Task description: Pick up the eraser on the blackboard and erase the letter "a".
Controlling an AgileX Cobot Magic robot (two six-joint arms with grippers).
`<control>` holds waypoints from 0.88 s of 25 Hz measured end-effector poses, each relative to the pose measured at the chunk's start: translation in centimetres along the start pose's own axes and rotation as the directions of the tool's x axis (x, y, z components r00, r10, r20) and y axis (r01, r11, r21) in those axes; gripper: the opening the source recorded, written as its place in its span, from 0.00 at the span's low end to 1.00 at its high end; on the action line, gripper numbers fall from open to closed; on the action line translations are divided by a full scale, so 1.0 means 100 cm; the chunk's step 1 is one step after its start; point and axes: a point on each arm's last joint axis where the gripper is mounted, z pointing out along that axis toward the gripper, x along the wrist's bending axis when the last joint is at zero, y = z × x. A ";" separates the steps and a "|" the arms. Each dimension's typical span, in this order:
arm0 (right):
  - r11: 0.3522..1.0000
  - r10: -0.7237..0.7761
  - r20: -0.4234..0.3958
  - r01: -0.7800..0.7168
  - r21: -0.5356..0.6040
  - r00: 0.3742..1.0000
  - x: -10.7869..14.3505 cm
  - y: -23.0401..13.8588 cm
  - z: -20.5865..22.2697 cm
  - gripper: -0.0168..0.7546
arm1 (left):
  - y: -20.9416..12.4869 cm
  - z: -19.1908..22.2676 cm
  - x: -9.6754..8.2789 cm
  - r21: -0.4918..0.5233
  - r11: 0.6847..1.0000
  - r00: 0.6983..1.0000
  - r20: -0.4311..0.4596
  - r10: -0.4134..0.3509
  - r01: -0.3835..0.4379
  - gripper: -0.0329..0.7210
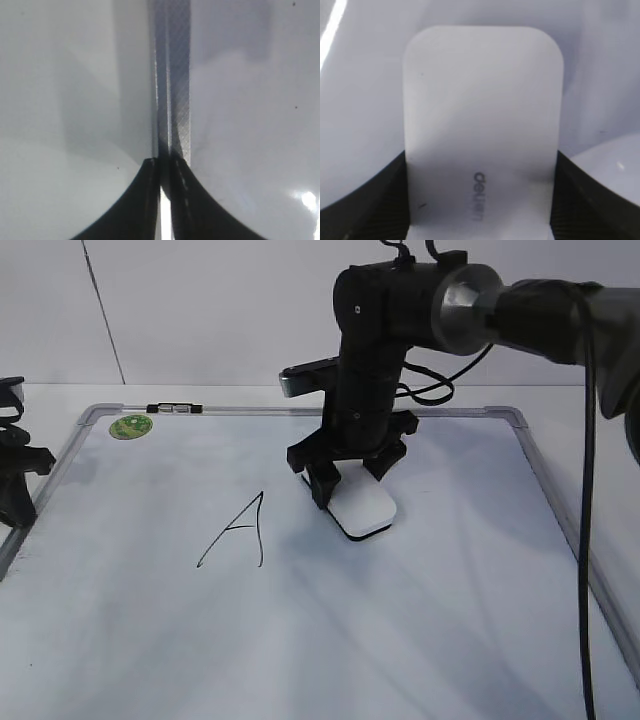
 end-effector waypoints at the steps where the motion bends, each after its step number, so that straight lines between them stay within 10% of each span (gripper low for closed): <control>1: 1.000 -0.008 -0.002 0.008 0.000 1.000 0.004 0.000 0.000 0.76 | 0.000 0.000 0.000 0.000 1.000 1.000 0.000 0.000 0.000 0.10; 10: 0.999 0.034 0.016 -0.034 -0.003 0.999 -0.009 0.001 0.000 0.76 | 0.000 0.000 0.000 -0.002 1.000 1.000 0.000 0.000 0.000 0.10; 22: 0.982 0.190 0.060 -0.189 -0.016 0.980 -0.092 -0.007 -0.006 0.76 | 0.000 0.001 0.000 -0.001 1.000 1.000 -0.001 0.000 0.000 0.10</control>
